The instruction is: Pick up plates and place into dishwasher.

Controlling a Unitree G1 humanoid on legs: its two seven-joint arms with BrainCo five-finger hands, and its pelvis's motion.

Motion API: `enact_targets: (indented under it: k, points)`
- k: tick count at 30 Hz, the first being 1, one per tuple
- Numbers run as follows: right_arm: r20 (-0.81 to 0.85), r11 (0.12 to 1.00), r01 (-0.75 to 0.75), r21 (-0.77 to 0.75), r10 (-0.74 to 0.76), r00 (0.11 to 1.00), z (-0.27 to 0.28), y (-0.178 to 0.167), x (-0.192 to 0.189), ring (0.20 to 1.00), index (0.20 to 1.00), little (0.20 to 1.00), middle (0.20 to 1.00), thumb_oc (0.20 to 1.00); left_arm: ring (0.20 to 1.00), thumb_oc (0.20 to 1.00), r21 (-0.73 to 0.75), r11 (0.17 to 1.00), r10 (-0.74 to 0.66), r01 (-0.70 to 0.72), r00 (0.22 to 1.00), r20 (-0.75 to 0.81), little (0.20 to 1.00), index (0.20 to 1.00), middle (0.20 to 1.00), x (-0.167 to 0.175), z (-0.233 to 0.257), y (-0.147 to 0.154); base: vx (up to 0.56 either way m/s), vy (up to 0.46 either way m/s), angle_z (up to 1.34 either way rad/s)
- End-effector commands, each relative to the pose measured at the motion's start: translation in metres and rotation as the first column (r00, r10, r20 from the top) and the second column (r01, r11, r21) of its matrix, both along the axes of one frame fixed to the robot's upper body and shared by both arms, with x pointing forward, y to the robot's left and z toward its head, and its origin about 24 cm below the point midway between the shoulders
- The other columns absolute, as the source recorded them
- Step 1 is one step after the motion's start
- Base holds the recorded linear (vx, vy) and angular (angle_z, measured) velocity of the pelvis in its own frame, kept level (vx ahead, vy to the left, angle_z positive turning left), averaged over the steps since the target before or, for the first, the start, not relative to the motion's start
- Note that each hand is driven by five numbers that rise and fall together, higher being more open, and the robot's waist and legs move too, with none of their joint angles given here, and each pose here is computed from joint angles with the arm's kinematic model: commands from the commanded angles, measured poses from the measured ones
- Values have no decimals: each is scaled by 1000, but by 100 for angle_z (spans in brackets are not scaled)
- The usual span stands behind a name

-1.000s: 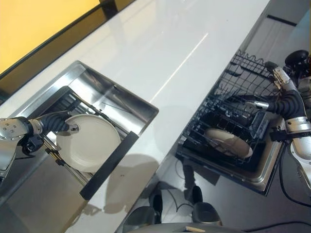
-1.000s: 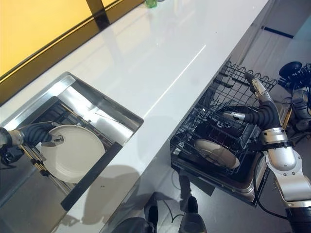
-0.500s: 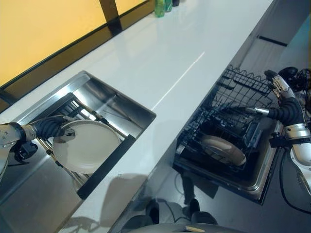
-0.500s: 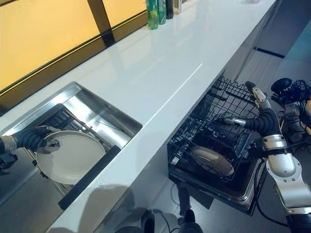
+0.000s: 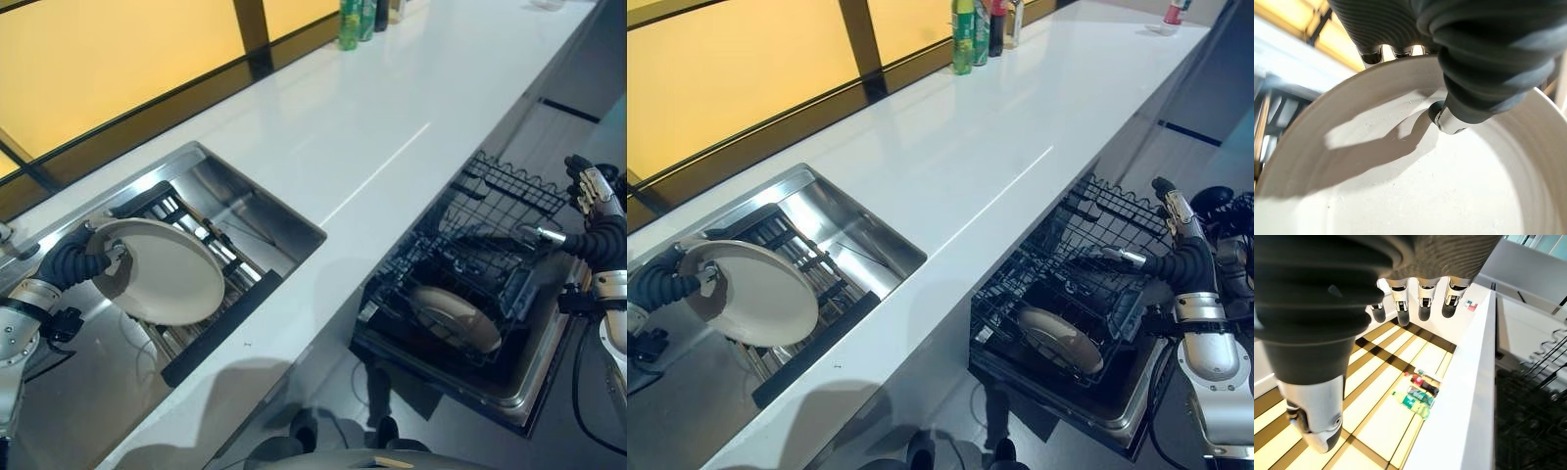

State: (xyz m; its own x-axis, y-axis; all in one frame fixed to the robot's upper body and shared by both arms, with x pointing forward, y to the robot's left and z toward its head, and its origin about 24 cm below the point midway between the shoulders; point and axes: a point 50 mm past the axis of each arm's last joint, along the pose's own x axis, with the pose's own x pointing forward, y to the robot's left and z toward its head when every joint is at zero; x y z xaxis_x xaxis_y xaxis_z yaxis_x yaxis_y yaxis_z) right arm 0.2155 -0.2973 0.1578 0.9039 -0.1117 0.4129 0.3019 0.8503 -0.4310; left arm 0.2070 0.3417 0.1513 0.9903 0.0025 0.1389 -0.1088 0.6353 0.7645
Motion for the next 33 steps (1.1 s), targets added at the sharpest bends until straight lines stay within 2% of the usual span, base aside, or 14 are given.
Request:
enact_targets:
  k: [1,11,18,22,27,33]
  points:
    - [184,997,-38,-65,49,982,36,13,-1,1000,1000,1000,1000,1000,200,200,134,990,9,-49,958,286,200,200,200,-8,45,0,-39,12,5]
    - [330,989,-99,-109,130,935,55,37,3,1000,1000,1000,1000,1000,200,200,76,987,79,-139,849,523,200,200,200,-5,51,-7,1,2,2]
    - [473,973,-168,-158,224,852,85,58,3,1000,1000,1000,1000,1000,200,200,59,996,26,-70,837,546,200,200,200,7,50,-26,0,0,0]
    - [500,955,-241,-175,297,813,98,76,11,1000,1000,1000,1000,1000,200,200,16,999,15,-29,828,561,200,200,200,17,55,-32,-6,-7,1]
    - [484,868,-467,-167,485,729,105,120,20,1000,1000,1000,1000,1000,200,200,-63,997,-3,50,805,593,200,200,200,33,55,-53,-21,-19,11]
    - [388,750,-645,-147,643,660,94,172,32,1000,1000,1000,1000,1000,200,200,-168,974,-17,150,794,608,200,200,200,54,49,-87,-20,-8,10]
